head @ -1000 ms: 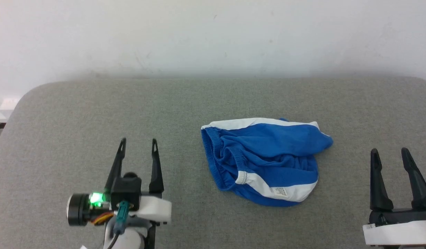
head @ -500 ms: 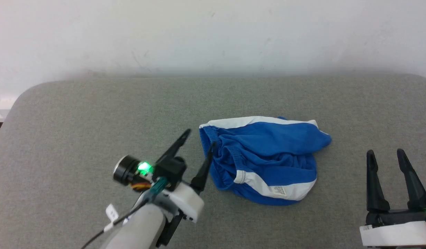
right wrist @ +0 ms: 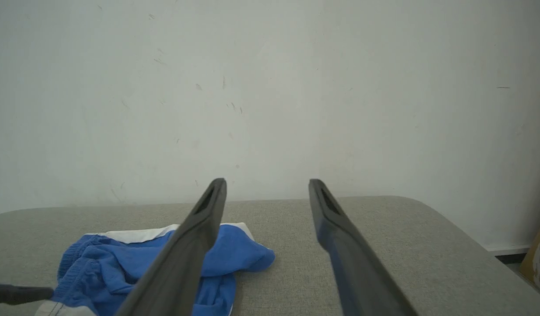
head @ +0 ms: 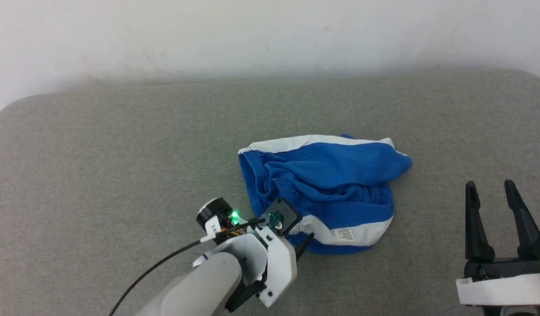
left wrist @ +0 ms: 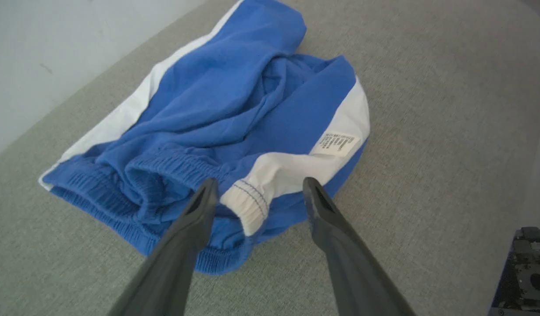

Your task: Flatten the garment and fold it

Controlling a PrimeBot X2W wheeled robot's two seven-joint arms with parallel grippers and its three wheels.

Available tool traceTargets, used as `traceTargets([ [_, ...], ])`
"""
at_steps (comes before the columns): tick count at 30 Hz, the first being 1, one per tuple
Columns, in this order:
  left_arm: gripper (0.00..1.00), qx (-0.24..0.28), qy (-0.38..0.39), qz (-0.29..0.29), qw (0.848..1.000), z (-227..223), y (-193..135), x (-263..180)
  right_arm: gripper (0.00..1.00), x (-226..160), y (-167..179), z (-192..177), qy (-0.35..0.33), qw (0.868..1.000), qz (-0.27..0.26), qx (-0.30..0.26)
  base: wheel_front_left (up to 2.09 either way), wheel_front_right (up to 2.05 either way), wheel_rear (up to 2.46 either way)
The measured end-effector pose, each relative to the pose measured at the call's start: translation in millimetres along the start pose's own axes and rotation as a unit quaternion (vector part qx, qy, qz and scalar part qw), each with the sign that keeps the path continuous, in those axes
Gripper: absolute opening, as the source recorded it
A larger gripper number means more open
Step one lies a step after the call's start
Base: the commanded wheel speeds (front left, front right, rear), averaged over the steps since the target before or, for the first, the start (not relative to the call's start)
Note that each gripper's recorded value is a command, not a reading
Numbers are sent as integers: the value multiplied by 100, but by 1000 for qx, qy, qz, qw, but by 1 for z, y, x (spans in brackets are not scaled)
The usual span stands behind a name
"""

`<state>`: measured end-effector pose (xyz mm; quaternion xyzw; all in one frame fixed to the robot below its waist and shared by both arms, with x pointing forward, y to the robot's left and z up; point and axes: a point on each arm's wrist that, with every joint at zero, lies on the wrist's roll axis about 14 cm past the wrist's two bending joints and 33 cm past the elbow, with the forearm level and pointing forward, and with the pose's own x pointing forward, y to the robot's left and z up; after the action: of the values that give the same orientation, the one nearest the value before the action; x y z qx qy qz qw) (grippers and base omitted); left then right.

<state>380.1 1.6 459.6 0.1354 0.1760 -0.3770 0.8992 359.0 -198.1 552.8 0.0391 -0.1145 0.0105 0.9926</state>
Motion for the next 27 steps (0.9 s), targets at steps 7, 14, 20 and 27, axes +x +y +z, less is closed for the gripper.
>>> traceTargets([
  [7, 100, 2, 79, -28, 996, -37, 2, 15, 100, 7, -8, -9, 10, 1000, -11, -4, 0, 0, 0],
  [14, 47, 1, 133, -71, 989, -63, -9, 34, 100, 14, -13, -20, 23, 1000, -19, -7, 0, 0, 0],
  [20, 0, -7, 83, -66, 994, -52, -3, 40, 100, 14, -18, -23, 28, 999, -26, -11, 0, 0, 0],
  [27, 0, -29, -11, 68, 997, -33, 52, 6, 100, 9, -11, -16, 21, 1000, -14, -13, 0, 0, 0],
])
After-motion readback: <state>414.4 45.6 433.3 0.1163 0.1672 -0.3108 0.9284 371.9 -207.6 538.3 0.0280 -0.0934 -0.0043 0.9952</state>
